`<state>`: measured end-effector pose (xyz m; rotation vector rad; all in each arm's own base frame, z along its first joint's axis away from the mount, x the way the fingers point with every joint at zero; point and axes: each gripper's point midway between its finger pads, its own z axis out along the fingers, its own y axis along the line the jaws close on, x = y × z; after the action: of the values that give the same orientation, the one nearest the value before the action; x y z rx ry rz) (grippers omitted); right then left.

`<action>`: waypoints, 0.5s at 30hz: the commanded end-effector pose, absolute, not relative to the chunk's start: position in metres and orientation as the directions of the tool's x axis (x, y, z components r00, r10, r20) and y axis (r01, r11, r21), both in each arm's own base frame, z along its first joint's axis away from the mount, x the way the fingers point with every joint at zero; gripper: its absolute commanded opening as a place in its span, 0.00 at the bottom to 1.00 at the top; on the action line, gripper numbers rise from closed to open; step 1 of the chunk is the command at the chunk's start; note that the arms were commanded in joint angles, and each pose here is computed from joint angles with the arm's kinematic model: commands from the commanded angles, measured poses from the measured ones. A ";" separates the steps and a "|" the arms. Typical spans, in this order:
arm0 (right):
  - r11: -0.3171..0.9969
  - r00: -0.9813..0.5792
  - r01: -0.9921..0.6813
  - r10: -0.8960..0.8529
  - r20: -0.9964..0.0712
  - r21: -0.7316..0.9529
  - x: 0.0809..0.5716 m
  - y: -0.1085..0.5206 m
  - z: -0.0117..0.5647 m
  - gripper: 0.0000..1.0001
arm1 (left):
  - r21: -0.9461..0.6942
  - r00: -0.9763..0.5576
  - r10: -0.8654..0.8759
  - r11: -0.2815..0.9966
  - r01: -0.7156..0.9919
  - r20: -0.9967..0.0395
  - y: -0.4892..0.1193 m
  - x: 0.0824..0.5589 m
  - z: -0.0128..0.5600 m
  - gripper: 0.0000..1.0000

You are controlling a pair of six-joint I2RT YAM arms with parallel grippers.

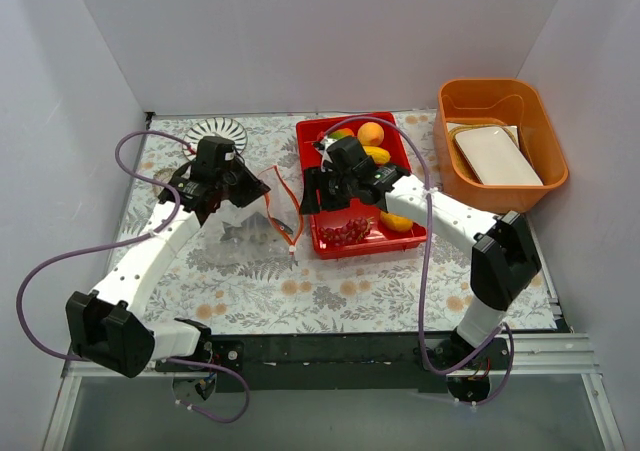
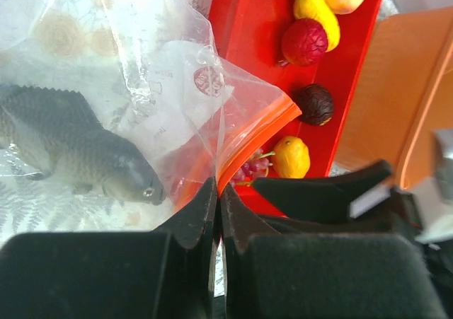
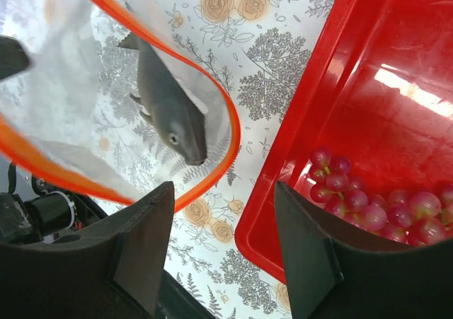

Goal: Place the food in the zip-top bag and seal the zipper
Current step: Place the fake fish in the zipper food storage bag.

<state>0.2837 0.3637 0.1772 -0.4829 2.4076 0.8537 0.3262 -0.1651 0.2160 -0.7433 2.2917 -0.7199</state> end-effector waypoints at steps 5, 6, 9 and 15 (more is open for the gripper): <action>0.618 -0.777 -0.567 -0.182 -0.603 0.545 0.277 0.391 0.181 0.64 | -0.683 -0.591 -0.671 0.683 -0.259 -0.447 -0.153 0.324 0.266 0.00; 0.615 -0.779 -0.568 -0.185 -0.599 0.548 0.277 0.392 0.179 0.64 | -0.682 -0.592 -0.673 0.682 -0.264 -0.444 -0.152 0.323 0.265 0.00; 0.602 -0.784 -0.569 -0.194 -0.589 0.560 0.277 0.397 0.174 0.64 | -0.681 -0.592 -0.672 0.683 -0.263 -0.445 -0.151 0.322 0.265 0.00; 0.576 -0.806 -0.560 -0.210 -0.554 0.596 0.277 0.406 0.164 0.53 | -0.692 -0.584 -0.680 0.674 -0.260 -0.443 -0.150 0.321 0.267 0.00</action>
<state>0.2746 0.3912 0.1523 -0.5840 2.4345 1.0213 0.3227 -0.1557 0.2474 -0.7281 2.2260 -0.7344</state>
